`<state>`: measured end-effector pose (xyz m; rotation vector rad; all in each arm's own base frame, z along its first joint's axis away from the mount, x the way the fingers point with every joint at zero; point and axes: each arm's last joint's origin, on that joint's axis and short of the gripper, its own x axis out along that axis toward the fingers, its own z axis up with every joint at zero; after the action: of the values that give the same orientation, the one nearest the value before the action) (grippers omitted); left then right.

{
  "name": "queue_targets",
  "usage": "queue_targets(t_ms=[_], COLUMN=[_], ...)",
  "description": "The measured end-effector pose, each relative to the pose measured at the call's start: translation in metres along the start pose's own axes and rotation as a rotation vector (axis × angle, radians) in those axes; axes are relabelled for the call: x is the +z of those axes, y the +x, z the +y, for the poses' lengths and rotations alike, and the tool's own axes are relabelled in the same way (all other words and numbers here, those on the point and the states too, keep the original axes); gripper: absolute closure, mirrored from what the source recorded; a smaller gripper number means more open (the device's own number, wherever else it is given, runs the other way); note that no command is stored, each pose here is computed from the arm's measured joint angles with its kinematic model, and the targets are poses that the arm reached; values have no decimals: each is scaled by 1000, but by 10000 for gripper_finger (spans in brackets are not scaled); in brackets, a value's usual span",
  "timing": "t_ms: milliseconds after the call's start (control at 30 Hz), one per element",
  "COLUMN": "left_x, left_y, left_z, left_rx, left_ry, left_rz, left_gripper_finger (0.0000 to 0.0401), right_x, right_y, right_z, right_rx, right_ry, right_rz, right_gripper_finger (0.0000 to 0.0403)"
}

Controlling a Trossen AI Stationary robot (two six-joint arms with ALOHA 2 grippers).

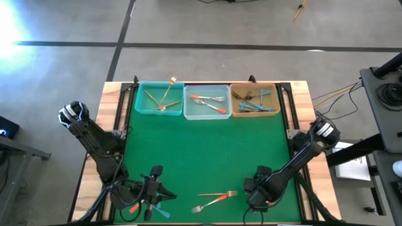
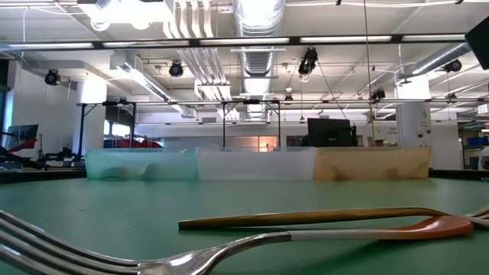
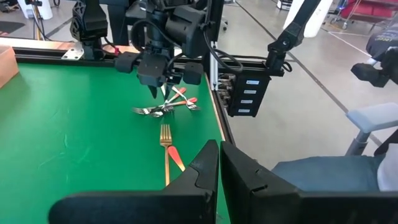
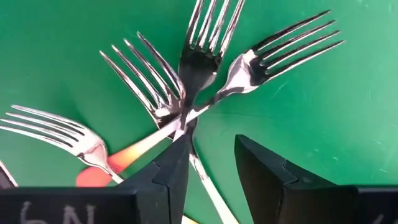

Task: Sort silverware by color (type)
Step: Put the orange fork into the white bin

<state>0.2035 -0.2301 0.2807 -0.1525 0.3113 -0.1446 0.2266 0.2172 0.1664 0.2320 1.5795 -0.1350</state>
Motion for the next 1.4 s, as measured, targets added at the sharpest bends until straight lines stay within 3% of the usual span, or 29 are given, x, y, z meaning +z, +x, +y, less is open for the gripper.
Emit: queue_targets(t_ms=[633,1000,1400], left_x=[-1,-1,-1], left_y=[-1,-2,-2], left_z=[-1,-2,-2], left_rx=[-6,-8,-8], left_ry=[-14,-13,-13], left_rz=[1,1,1], left_gripper_finger=[401,401,401], right_x=[-2,-3,2], right_y=[6,14,17], right_z=[2,-2,2], right_rx=[63,57,103], right_ry=[53,39,-33], right_rz=[-39,-37,-131], right_gripper_finger=[281,253,283])
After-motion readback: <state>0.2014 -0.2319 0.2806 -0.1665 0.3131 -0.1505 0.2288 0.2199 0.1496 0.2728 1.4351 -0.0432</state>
